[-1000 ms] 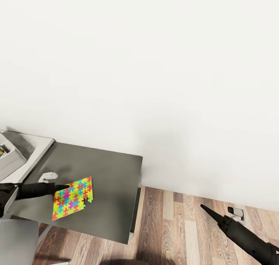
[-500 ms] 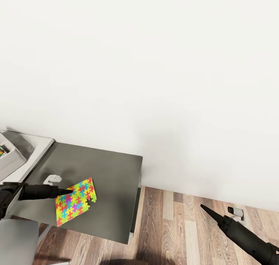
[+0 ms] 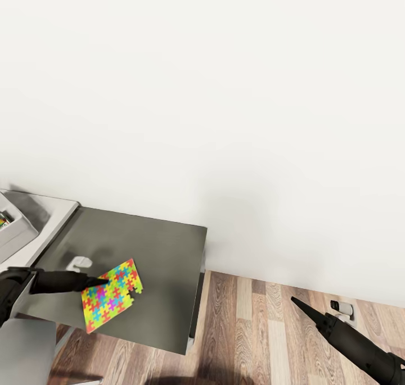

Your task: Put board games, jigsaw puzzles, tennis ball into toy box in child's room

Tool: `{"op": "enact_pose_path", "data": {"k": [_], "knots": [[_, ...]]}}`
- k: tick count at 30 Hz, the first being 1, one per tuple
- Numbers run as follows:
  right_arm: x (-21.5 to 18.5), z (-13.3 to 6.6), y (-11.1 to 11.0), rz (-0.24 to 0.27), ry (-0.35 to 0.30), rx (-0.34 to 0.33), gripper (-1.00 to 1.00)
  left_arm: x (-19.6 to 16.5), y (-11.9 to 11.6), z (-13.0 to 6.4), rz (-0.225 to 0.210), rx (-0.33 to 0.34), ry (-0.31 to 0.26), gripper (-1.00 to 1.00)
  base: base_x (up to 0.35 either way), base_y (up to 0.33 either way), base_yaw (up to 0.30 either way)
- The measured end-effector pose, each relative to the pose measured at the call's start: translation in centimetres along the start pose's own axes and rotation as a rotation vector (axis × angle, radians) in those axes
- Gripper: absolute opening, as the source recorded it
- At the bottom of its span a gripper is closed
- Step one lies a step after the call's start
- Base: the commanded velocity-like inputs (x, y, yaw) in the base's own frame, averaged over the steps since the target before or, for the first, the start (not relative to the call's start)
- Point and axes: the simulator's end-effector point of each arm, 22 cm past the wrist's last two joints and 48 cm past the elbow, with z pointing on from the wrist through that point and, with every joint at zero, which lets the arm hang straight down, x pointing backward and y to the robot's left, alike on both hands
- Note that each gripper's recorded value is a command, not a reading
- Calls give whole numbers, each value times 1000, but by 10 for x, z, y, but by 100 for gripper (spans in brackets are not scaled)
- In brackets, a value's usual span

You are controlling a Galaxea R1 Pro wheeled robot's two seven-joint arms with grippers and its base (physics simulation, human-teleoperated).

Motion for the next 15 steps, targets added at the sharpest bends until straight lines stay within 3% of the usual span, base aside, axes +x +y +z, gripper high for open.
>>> {"op": "enact_pose_path", "data": {"k": [7, 15], "knots": [[0, 0, 0, 0, 0, 0, 100, 11, -28, 14, 45, 82, 53, 100, 0, 0, 0], [0, 0, 0, 0, 0, -1, 100, 15, -34, 17, 54, 101, 63, 100, 0, 0, 0]]}}
